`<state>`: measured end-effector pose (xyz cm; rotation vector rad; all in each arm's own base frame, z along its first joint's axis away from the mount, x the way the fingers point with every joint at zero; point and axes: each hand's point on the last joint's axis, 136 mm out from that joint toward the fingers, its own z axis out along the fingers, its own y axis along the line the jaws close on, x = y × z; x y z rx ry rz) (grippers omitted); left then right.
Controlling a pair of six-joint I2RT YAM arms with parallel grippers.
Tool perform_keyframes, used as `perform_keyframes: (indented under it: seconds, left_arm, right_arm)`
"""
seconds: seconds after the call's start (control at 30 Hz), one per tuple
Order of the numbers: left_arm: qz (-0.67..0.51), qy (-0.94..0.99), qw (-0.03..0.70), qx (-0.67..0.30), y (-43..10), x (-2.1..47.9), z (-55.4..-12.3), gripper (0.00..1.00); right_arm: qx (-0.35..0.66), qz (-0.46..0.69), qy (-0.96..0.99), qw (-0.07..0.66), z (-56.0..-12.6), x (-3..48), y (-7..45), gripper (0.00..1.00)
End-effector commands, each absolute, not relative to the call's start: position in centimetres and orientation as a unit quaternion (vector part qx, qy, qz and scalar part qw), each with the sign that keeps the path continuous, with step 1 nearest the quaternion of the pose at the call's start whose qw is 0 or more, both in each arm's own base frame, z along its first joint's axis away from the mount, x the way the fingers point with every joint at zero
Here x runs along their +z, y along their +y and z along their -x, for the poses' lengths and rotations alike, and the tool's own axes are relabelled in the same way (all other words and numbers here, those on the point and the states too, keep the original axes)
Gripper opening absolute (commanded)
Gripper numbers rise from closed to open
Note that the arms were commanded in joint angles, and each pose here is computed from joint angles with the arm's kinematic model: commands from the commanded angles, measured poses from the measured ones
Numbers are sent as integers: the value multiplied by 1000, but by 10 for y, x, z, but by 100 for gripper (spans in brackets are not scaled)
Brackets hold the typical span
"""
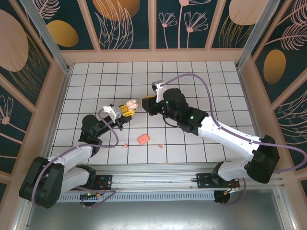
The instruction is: Insert the wireless bluetooth earbuds into the charging case
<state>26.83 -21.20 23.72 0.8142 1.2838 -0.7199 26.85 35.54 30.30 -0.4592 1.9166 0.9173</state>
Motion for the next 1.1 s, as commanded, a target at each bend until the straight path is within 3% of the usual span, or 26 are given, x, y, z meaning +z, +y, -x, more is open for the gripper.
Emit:
perform_keyframes:
  seconds: [0.0, 0.37, 1.07]
  left_arm:
    - [-395, 541, 677, -307, -219, 247, -261, 10]
    - [-395, 532, 684, -304, -220, 255, -258, 10]
    - [-362, 529, 700, -314, -215, 270, -259, 11]
  right_arm:
    - [412, 205, 734, 500, -260, 337, 368, 23]
    - [422, 238, 727, 486, -251, 325, 397, 23]
    - [424, 236, 743, 462, -241, 298, 399, 23]
